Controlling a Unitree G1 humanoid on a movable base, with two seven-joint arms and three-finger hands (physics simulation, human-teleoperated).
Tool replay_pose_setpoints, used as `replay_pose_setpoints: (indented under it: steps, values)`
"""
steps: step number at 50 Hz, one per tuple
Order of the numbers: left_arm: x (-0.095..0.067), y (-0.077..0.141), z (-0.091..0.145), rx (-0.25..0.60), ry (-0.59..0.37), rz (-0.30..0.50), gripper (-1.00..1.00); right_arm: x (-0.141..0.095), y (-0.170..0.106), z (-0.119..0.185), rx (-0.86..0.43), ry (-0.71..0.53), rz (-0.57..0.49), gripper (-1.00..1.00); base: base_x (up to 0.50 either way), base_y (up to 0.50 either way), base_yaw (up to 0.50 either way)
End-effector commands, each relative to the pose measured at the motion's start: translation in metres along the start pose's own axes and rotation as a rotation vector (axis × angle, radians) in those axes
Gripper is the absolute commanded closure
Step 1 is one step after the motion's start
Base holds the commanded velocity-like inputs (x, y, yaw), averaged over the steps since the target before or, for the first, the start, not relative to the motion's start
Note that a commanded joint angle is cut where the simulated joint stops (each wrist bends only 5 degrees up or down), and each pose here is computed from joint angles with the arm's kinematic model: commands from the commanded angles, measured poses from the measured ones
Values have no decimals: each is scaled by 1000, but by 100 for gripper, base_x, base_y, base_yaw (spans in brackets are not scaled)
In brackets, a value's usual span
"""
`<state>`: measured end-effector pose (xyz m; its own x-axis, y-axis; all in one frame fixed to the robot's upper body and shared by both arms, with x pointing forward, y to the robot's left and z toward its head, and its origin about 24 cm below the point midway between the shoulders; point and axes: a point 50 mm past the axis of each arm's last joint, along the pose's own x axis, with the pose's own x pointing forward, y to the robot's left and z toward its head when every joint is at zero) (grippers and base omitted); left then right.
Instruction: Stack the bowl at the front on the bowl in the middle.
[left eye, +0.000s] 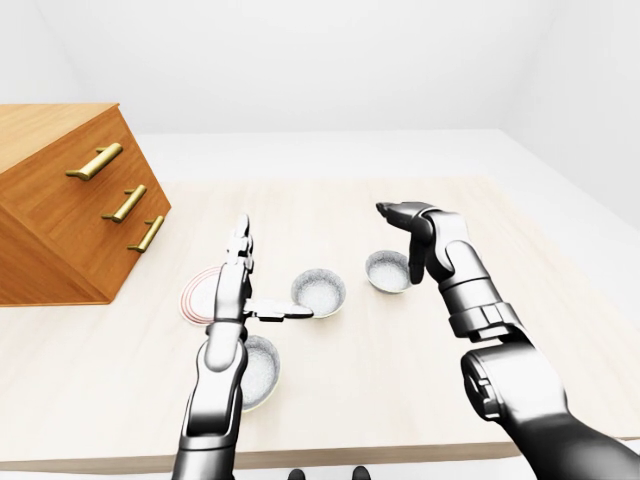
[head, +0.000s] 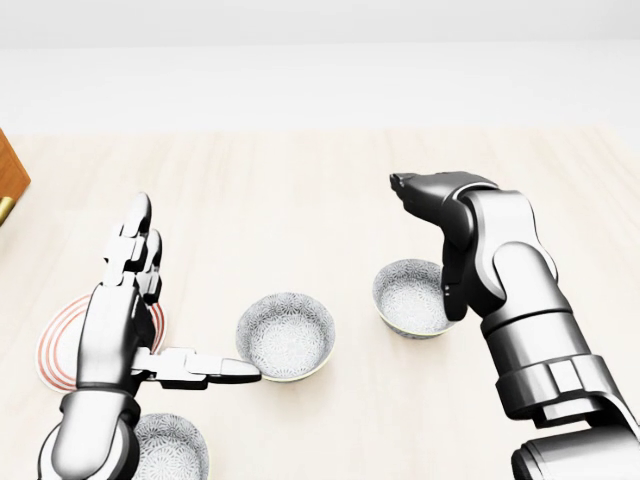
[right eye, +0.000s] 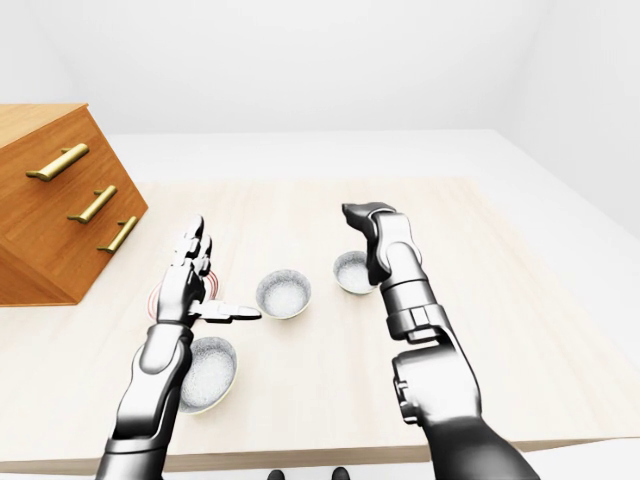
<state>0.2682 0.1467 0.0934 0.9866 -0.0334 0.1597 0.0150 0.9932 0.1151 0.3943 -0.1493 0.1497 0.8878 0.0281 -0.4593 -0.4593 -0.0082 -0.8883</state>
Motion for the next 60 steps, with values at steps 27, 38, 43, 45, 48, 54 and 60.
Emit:
replay_pose_setpoints:
  steps: [27, 38, 43, 45, 48, 54, 60]
  values:
    - [1, -1, -15, -1, 62, -5, -100, 31, 75, 0, 81, 30, 455, -100, 0, 0, 0]
    - [0, 0, -15, -2, 64, -3, -100, 32, 90, 0, 114, 28, 513, -100, 0, 0, 0]
    - [-1, 0, -15, -3, 64, -3, -100, 32, 96, 2, 134, 23, 540, -100, 0, 0, 0]
    - [-1, 1, -15, -4, 64, -2, -100, 32, 98, 1, 138, 24, 548, -100, 0, 0, 0]
    - [-1, 1, -16, -6, 68, -2, -100, 31, 106, -2, 135, 38, 572, -100, 0, 0, 0]
    - [-3, 1, -17, -4, 67, -4, -100, 32, 110, -2, 167, 32, 577, -100, 0, 0, 0]
    - [-4, 1, -17, -5, 66, -6, -100, 34, 111, -1, 203, 27, 507, -100, 0, 0, 0]
